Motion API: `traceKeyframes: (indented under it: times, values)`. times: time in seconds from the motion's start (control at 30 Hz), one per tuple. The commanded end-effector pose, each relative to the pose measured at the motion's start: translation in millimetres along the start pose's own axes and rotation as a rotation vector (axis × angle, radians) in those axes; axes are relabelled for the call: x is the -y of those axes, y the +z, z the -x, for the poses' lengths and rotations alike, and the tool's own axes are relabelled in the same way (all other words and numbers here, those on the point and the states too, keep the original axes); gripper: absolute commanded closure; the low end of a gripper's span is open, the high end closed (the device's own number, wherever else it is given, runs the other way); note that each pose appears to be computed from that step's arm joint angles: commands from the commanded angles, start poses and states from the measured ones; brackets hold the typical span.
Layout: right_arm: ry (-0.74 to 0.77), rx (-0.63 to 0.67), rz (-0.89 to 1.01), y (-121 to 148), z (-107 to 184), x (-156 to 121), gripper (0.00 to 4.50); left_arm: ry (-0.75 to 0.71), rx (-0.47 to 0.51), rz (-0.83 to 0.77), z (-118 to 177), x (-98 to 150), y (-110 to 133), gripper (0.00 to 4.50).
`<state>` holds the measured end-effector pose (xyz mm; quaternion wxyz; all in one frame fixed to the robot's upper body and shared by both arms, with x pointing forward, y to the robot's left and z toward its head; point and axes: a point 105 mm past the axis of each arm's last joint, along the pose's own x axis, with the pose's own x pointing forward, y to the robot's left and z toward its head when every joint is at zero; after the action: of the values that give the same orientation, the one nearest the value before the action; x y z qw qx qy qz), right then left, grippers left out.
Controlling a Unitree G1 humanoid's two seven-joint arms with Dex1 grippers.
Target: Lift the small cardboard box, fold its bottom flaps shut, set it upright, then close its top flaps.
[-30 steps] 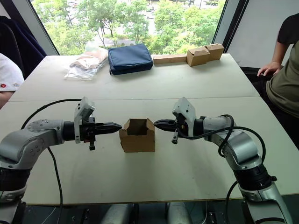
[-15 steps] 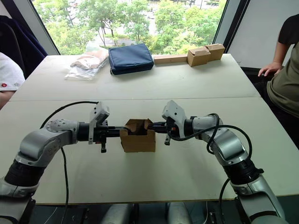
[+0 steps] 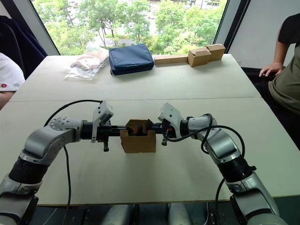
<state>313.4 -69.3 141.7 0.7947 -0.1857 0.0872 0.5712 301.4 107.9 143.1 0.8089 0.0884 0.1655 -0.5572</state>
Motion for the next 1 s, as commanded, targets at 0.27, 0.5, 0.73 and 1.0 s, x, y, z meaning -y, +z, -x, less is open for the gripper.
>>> traceKeyframes:
  times: [0.27, 0.5, 0.73, 1.0]
  values:
    - [-0.013, 0.098, 0.063, 32.1, 14.1, 3.0, 4.5, -0.022, 0.147, 0.068, 19.0, -1.4, 28.8, 4.44]
    - [-0.028, 0.201, 0.049, 67.1, 45.6, -3.6, 4.5, 0.003, 0.23, 0.126, 53.5, -15.9, 46.9, 4.44]
    - [0.079, 0.249, 0.006, 83.5, 52.5, -43.2, 4.5, 0.132, 0.193, 0.175, 47.1, -63.7, 23.9, 4.44]
    - [0.132, 0.125, 0.087, 66.1, 27.8, -75.6, 4.5, 0.009, 0.145, 0.24, 7.1, -76.8, -0.2, 4.44]
